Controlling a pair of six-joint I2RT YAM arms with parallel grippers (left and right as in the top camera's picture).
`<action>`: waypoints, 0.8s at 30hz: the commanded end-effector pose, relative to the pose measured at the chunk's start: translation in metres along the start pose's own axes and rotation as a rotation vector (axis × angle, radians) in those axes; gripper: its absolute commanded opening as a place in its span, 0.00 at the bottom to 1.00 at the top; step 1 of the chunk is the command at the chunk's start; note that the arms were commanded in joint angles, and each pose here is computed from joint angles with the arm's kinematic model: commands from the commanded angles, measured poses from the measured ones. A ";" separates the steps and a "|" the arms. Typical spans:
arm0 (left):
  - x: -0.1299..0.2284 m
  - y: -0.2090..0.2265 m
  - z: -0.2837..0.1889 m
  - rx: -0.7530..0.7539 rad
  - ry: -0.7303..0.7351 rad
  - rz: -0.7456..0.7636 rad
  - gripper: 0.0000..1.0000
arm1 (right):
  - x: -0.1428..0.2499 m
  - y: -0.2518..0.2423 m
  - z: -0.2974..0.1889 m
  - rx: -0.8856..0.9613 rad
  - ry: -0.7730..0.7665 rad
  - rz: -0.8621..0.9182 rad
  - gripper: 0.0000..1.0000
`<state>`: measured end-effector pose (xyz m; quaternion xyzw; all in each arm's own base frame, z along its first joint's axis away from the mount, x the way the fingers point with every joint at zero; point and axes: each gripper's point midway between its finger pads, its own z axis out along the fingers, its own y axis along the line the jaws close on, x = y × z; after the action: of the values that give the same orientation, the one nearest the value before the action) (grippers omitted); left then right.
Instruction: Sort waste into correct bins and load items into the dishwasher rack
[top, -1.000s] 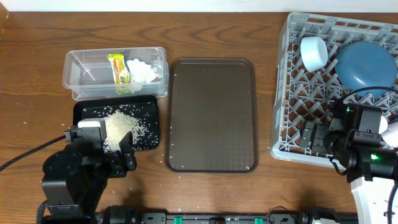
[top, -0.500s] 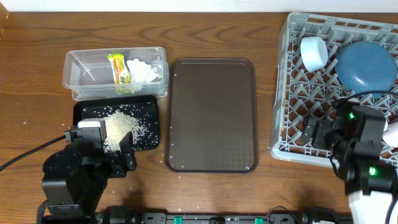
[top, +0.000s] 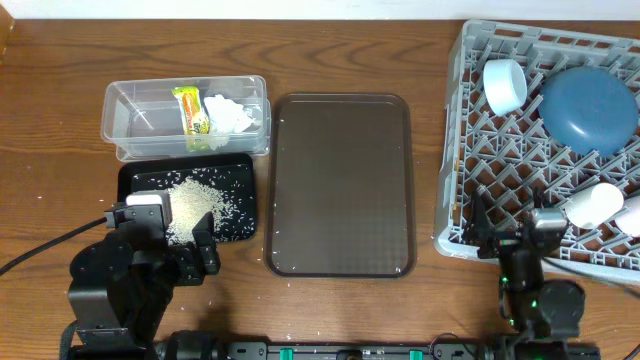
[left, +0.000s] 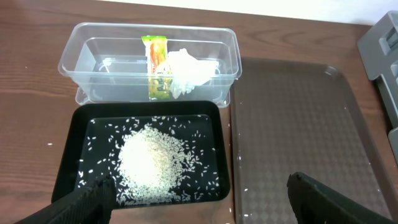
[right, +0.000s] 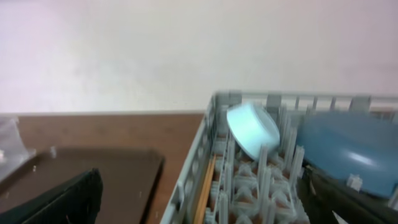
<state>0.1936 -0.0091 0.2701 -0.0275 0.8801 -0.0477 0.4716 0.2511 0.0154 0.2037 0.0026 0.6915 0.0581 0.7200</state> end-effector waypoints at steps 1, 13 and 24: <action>0.001 0.003 0.000 -0.014 -0.002 0.016 0.91 | 0.009 0.002 -0.003 -0.011 -0.035 -0.008 0.99; 0.001 0.003 0.000 -0.014 -0.002 0.016 0.91 | 0.047 0.004 -0.007 -0.033 0.120 -0.029 0.99; 0.001 0.003 0.000 -0.014 -0.002 0.016 0.91 | 0.047 0.004 -0.007 -0.032 0.121 -0.028 0.99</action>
<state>0.1936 -0.0091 0.2701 -0.0275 0.8801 -0.0477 0.4716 0.2460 0.0192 0.1572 -0.0115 0.7330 0.0571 0.6778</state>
